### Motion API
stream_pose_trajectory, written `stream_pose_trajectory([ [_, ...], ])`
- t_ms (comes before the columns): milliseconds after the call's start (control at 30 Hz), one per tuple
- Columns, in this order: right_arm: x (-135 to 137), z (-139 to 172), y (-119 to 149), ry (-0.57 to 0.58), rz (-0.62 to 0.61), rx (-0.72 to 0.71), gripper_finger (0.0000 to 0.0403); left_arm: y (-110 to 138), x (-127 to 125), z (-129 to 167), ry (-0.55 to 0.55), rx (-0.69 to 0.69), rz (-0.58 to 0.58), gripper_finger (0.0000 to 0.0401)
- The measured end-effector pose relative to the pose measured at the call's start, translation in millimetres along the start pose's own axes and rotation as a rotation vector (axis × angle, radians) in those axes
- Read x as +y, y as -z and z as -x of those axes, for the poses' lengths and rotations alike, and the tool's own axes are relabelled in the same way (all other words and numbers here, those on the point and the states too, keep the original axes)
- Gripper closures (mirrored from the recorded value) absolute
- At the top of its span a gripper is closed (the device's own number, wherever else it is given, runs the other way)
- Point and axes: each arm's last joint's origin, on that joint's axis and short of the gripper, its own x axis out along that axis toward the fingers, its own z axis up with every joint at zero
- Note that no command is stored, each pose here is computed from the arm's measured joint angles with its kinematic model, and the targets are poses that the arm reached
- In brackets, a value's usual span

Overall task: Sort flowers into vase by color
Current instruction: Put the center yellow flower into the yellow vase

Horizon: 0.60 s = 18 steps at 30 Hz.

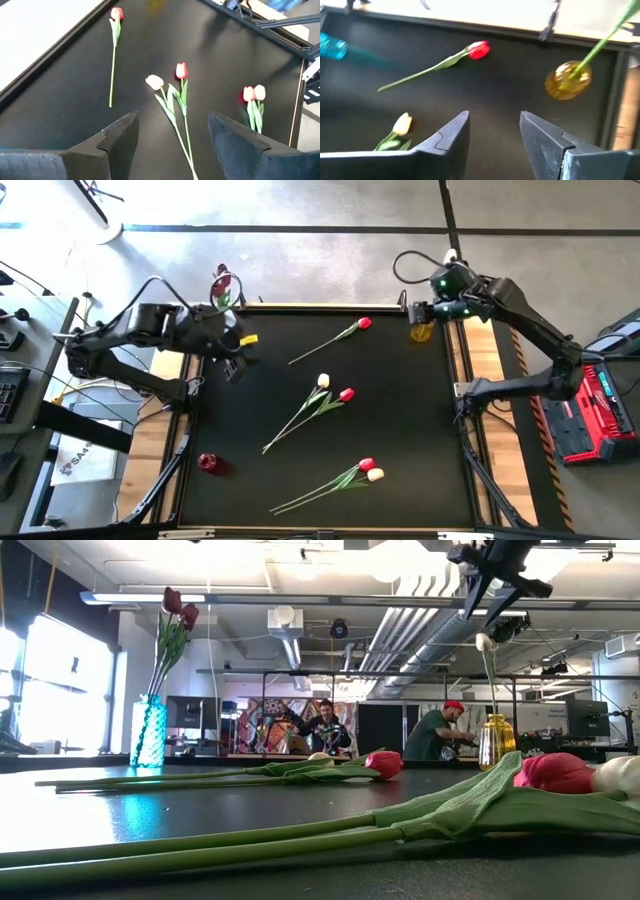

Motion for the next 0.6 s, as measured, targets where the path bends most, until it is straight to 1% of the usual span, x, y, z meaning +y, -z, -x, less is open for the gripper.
stream_pose_trajectory([
  [200,16.5,2.0,12.9,-0.044,0.038,0.022,0.024,2.5,-22.3,-20.6,-0.014,0.055,0.006,0.0174],
  [433,32.6,4.7,26.9,-0.081,0.09,0.031,0.024,6.2,-48.7,-59.2,-0.098,0.126,-0.013,0.0174],
  [600,41.5,7.4,37.1,-0.113,0.149,0.051,0.024,8.5,-60.2,-86.7,-0.088,0.22,-0.055,0.0174],
])
